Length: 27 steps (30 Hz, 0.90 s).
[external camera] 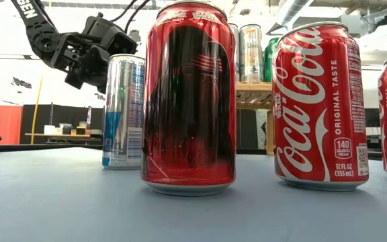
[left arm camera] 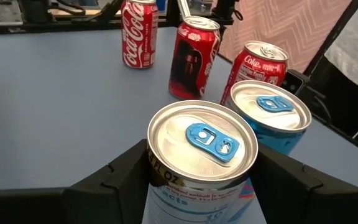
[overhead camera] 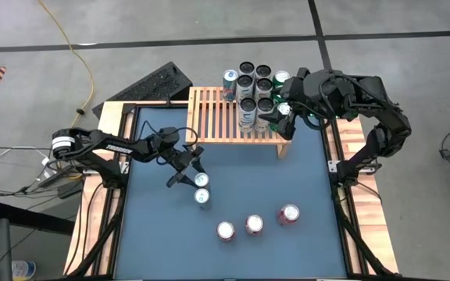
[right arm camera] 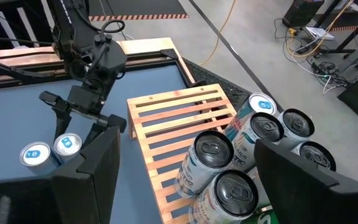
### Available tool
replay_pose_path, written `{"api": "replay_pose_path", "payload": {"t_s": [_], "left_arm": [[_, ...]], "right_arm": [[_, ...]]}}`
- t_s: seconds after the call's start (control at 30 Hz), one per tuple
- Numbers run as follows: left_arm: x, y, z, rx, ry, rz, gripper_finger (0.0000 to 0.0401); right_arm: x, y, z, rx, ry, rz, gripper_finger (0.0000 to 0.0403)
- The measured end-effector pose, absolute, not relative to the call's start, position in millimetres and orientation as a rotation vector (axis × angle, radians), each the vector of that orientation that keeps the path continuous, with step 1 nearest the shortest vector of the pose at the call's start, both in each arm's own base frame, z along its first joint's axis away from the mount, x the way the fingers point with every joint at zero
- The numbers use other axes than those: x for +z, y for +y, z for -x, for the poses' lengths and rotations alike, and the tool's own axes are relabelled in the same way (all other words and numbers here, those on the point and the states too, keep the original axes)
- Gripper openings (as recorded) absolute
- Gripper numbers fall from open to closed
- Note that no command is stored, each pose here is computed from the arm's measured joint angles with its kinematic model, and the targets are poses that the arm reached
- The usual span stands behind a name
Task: Place canned beverage on shelf
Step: Put the top blue soda can on the shelf aligned with the other blue soda can
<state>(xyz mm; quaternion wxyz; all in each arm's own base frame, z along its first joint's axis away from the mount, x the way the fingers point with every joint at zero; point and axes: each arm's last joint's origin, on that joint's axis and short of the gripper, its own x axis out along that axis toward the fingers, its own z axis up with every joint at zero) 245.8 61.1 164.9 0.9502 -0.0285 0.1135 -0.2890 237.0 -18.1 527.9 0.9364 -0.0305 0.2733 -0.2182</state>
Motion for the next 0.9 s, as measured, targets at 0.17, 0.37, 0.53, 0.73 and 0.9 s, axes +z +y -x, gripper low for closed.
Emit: {"api": "replay_pose_path", "payload": {"t_s": [0.17, 0.37, 0.53, 0.73, 0.9], "left_arm": [[173.5, 63.6, -240.1, -0.530, 0.244, 0.096, 0.0218], [192.8, 65.9, -224.9, -0.407, 0.262, 0.109, 0.0218], [213.5, 62.0, -209.0, -0.303, 0.247, 0.125, 0.0218], [229.0, 59.3, -197.1, -0.199, 0.221, 0.210, 0.0218], [246.0, 60.4, -184.8, -0.101, 0.143, 0.238, 0.0218]], "right_arm": [[527.8, -18.1, -236.9, -0.447, 0.558, 0.059, 0.0314], [527.9, -18.1, -236.9, -0.449, 0.556, 0.053, 0.0314], [527.9, -18.1, -236.9, -0.447, 0.559, 0.064, 0.0314], [527.9, -18.2, -236.9, -0.446, 0.561, 0.075, 0.0314], [528.0, -18.4, -236.9, -0.441, 0.565, 0.093, 0.0314]]}}
